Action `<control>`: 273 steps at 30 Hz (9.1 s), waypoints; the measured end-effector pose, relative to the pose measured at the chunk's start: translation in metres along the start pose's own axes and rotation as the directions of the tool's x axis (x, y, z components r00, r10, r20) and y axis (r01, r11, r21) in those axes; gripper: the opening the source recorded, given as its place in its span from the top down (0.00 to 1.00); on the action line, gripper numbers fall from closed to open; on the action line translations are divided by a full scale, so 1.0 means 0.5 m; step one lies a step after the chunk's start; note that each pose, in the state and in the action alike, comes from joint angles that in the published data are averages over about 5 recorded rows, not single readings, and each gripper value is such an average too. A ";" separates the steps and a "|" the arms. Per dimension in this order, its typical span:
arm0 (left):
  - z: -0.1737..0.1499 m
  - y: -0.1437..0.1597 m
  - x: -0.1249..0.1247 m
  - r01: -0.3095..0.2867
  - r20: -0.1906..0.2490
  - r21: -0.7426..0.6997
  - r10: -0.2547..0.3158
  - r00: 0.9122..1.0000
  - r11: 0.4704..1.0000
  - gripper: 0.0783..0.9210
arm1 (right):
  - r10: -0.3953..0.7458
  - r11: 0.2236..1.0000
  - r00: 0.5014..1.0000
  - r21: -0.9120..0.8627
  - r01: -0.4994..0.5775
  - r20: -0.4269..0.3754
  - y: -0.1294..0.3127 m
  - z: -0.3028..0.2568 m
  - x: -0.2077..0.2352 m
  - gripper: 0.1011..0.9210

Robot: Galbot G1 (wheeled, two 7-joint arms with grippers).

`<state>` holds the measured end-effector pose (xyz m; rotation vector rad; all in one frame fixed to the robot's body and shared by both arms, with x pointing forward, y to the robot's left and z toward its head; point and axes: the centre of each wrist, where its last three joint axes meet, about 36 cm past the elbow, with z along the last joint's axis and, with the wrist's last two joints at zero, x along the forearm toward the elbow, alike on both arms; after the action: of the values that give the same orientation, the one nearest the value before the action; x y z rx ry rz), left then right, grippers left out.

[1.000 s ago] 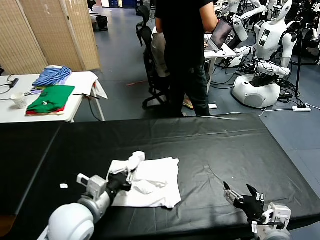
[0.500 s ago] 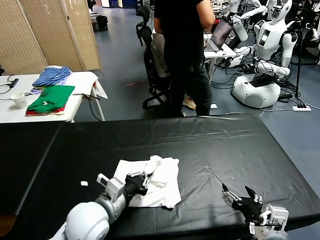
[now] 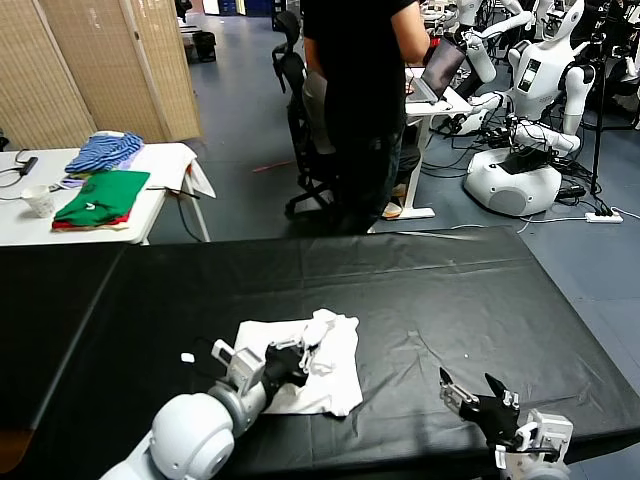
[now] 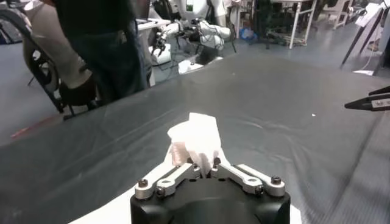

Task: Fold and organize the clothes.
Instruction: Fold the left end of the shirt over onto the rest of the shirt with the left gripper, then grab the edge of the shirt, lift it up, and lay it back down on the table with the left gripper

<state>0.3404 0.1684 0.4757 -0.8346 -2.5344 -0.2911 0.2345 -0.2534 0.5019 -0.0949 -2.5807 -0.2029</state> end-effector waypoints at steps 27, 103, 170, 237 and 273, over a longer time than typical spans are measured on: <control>0.009 -0.038 -0.048 -0.039 0.033 -0.007 0.039 0.999 0.999 0.87 | 0.000 1.000 1.000 -0.001 0.000 -0.007 0.004 0.006 -0.005 0.02; 0.093 -0.088 0.073 0.000 -0.006 0.176 0.001 1.000 0.984 0.47 | -0.282 0.937 0.947 0.258 0.236 0.157 0.050 -0.009 -0.006 0.02; 0.082 -0.025 0.118 0.303 0.045 0.073 -0.306 0.951 0.950 0.02 | -0.384 0.921 0.923 -0.069 0.384 0.009 0.112 0.006 -0.185 0.03; 0.095 0.006 0.099 0.292 0.081 0.184 -0.310 0.947 0.939 0.02 | -0.260 0.964 0.951 0.101 0.246 0.168 0.068 0.004 -0.117 0.02; 0.211 0.036 0.009 0.204 -0.025 0.459 -0.217 0.976 0.865 0.29 | -0.234 0.972 0.936 0.094 0.217 0.262 0.043 -0.048 -0.004 0.02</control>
<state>0.3107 0.2200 0.3866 -0.3787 -2.5622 0.2553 0.2509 -0.2361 0.5237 0.2140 -2.8680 -0.2029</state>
